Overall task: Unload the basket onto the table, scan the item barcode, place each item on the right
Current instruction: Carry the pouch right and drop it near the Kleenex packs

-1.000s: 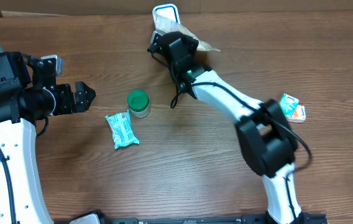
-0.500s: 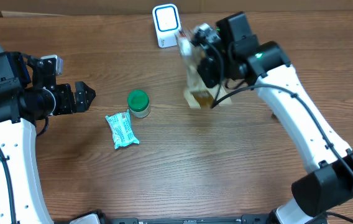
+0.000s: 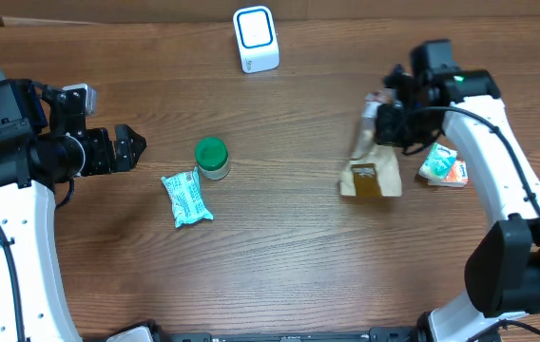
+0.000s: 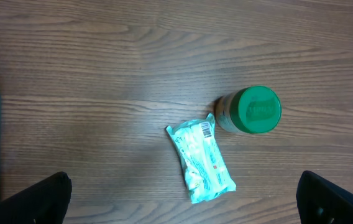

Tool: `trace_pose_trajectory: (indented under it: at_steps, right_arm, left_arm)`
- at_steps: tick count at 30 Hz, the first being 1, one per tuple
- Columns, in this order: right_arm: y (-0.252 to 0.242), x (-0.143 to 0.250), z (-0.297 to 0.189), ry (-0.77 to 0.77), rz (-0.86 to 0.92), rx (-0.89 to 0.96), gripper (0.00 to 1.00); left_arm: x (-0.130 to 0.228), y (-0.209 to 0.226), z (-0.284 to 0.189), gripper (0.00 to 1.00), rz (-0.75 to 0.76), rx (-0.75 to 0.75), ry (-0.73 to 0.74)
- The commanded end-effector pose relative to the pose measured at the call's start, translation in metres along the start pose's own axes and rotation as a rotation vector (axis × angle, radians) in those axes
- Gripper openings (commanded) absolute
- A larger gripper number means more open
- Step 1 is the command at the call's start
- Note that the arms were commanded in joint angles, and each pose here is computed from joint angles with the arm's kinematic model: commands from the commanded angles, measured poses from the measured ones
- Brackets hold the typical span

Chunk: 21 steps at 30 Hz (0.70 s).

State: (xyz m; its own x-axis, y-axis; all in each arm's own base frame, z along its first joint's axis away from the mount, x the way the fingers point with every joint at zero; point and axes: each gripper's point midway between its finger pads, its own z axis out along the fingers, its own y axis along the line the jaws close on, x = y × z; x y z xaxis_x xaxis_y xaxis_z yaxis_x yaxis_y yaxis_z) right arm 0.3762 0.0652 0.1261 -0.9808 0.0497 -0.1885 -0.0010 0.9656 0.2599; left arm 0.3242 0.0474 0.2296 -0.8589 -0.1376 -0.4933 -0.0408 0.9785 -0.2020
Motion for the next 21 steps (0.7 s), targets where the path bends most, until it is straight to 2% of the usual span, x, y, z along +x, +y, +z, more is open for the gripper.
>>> trace_pose_trajectory:
  at_steps: [1, 7, 8, 9, 10, 12, 19, 21]
  right_arm:
    - [-0.029, 0.008, 0.011, 0.011, 0.146, 0.067, 0.04]
    - [-0.059, 0.019, 0.013, 0.035, 0.241, 0.102, 0.05]
    - [-0.063, 0.020, 0.012, 0.037, 0.251, 0.104, 0.12]
    - [-0.065, 0.021, 0.012, 0.041, 0.261, 0.106, 0.28]
    - [-0.068, 0.023, 0.011, 0.046, 0.282, 0.108, 0.36]
    - [-0.072, 0.028, 0.009, 0.066, 0.316, 0.113, 0.42]
    - [-0.067, 0.029, -0.013, 0.076, 0.342, 0.115, 0.46]
    - [-0.052, 0.023, -0.027, 0.066, 0.304, 0.091, 0.45]
  left_arm:
    - [-0.002, -0.002, -0.002, 1.00, 0.020, 0.002, -0.007]
    - [-0.002, -0.002, -0.002, 0.99, 0.021, 0.002, -0.007]
    - [-0.002, -0.002, -0.002, 1.00, 0.020, 0.002, -0.007]
    - [-0.002, -0.002, -0.002, 1.00, 0.020, 0.002, -0.007]
    - [-0.002, -0.002, -0.002, 1.00, 0.021, 0.002, -0.007]
    - [-0.002, -0.002, -0.002, 1.00, 0.020, 0.002, -0.007]
    - [-0.002, -0.002, -0.002, 1.00, 0.020, 0.002, -0.007]
    - [-0.002, -0.002, -0.002, 1.00, 0.020, 0.002, -0.007]
